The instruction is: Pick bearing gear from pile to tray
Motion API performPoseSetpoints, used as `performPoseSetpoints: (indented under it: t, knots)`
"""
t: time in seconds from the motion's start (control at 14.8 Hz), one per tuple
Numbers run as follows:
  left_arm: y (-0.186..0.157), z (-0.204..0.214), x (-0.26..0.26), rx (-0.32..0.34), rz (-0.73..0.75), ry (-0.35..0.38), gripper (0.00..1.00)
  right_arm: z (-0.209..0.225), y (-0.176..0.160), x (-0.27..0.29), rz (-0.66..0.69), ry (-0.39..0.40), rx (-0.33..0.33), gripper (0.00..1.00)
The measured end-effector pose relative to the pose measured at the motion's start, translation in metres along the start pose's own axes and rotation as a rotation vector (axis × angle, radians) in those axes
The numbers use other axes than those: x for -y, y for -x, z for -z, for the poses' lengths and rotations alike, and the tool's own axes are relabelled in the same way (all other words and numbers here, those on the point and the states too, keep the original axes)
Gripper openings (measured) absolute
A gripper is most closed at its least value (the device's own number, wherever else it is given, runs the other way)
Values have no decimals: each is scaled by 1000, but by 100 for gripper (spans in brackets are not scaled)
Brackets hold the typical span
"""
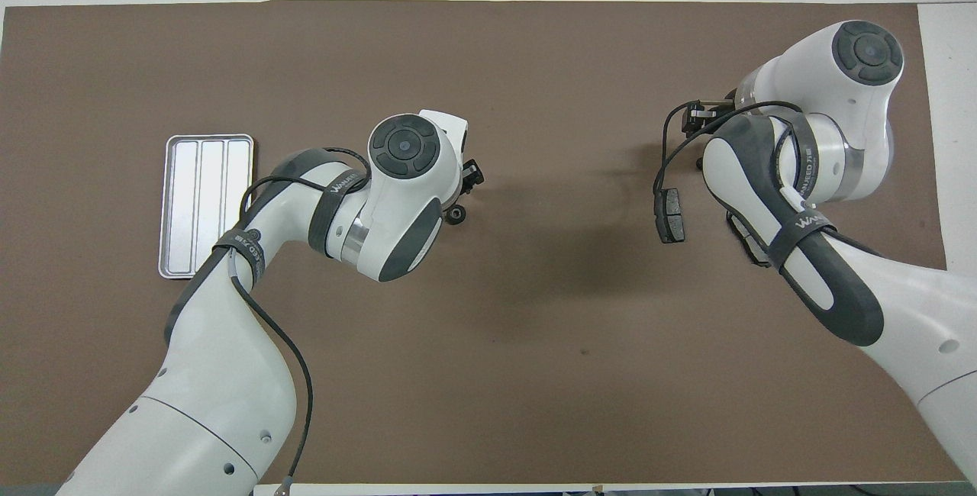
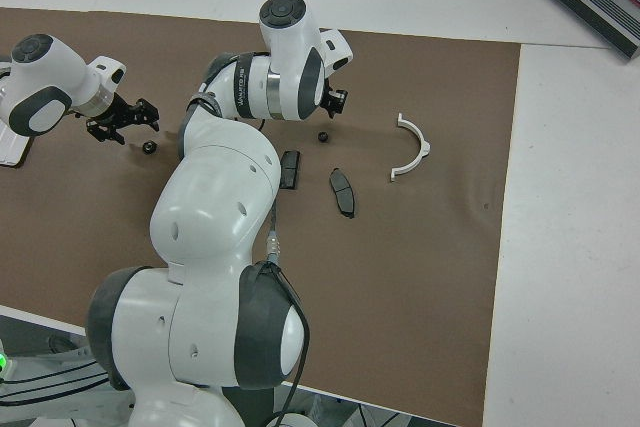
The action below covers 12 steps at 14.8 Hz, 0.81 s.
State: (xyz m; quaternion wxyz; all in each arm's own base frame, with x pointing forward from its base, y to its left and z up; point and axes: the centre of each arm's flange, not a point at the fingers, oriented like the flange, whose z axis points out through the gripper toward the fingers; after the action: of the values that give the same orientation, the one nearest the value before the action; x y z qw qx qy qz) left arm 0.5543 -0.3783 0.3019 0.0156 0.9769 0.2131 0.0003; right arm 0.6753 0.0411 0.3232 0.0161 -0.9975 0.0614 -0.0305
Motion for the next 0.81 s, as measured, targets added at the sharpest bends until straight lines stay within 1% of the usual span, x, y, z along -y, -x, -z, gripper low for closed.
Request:
performPoseSetpoints:
  t: [0.07, 0.13, 0.27, 0.4, 0.47, 0.61, 0.74, 0.81]
  knots:
    - [5, -1, -3, 1, -9, -2, 90, -5, 0, 0, 1, 1, 7, 60]
    - [9, -1, -5, 3, -15, -5, 93, -9, 1, 0, 6, 2, 12, 62]
    - [8, 4, -6, 7, -15, -14, 90, -13, 1, 0, 24, 3, 19, 60]
    - [9, 4, -6, 11, -16, -21, 90, -15, 3, 1, 33, 4, 29, 70]
    - [9, 2, -6, 14, -16, -25, 88, -16, 4, 1, 35, 5, 39, 70]
    - [10, -1, -6, 17, -17, -29, 89, -18, 7, 4, 39, 5, 59, 70]
    - [10, -2, -6, 18, -18, -31, 80, -20, 9, 7, 44, 4, 66, 70]
    - [10, -2, -6, 18, -18, -31, 78, -22, 11, 8, 46, 4, 71, 70]
